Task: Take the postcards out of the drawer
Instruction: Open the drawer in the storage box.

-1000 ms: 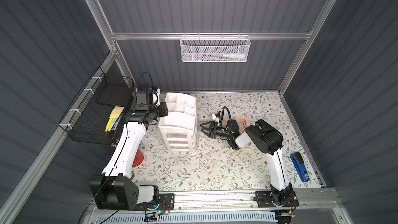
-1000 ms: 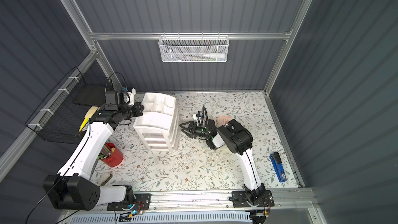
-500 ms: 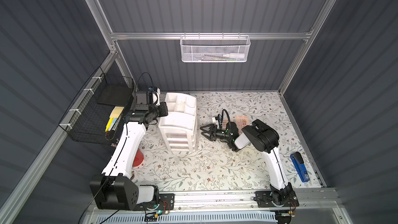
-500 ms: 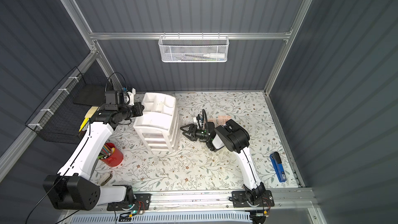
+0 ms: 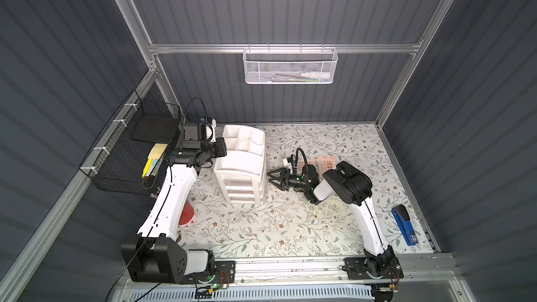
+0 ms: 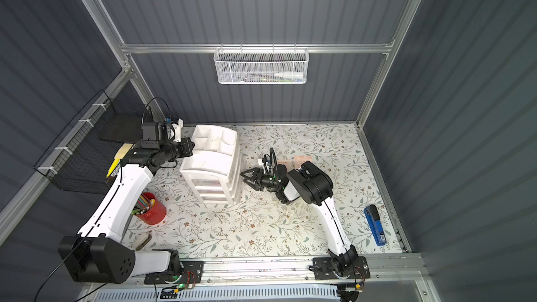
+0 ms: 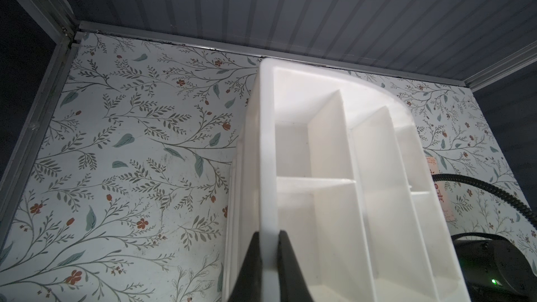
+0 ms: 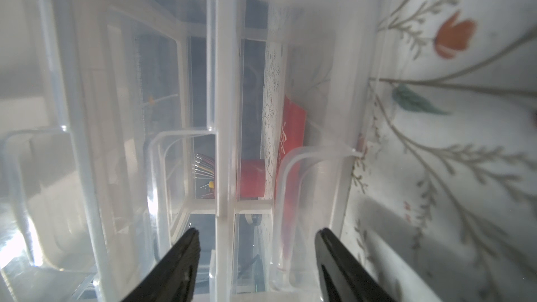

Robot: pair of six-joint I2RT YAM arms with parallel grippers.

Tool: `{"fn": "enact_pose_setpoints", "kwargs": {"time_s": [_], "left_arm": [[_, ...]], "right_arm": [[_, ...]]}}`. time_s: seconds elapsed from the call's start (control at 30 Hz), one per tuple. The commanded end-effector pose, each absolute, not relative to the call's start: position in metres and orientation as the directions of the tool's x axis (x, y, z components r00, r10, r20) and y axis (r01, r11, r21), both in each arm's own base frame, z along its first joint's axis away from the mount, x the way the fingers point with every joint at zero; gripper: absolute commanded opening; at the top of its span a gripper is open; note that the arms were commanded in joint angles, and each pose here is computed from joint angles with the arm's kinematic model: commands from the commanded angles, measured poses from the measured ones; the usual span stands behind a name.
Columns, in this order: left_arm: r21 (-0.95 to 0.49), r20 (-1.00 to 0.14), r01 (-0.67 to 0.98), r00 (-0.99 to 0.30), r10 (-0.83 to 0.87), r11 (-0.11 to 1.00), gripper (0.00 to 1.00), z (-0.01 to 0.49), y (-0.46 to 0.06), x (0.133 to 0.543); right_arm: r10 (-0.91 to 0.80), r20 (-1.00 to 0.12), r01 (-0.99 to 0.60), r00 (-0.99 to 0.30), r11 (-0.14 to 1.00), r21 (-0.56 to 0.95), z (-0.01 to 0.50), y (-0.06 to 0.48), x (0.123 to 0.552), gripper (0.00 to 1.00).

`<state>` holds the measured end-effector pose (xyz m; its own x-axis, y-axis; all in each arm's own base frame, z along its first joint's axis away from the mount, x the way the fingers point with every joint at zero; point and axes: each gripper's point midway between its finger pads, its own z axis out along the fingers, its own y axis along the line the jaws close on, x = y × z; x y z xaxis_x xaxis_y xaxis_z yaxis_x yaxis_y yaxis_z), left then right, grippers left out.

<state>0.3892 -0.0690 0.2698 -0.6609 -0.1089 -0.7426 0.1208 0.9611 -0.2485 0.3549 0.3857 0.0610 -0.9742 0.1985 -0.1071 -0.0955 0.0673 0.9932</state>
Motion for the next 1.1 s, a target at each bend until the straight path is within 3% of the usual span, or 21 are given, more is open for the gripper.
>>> {"fn": "enact_pose_setpoints", "kwargs": {"time_s": [0.0,0.3,0.7,1.07], "left_arm": [[-0.220,-0.614,0.074,-0.785,-0.079,0.973,0.00,0.222,-0.063,0.373],[-0.221,-0.615,0.076,-0.785,-0.078,0.972,0.00,0.222,-0.063,0.373],[-0.221,-0.613,0.076,-0.787,-0.078,0.972,0.00,0.222,-0.063,0.373],[-0.206,-0.610,0.074,-0.790,-0.069,0.976,0.00,0.221,-0.061,0.372]], "right_arm": [[0.191,-0.104,-0.095,-0.976,0.055,0.994,0.057,0.390,0.355,0.63],[0.180,-0.101,-0.094,-0.978,0.051,0.994,0.056,0.394,0.354,0.58],[0.180,-0.096,-0.089,-0.979,0.050,0.995,0.055,0.396,0.354,0.40],[0.196,-0.107,-0.101,-0.975,0.037,0.994,0.074,0.379,0.359,0.33]]}}
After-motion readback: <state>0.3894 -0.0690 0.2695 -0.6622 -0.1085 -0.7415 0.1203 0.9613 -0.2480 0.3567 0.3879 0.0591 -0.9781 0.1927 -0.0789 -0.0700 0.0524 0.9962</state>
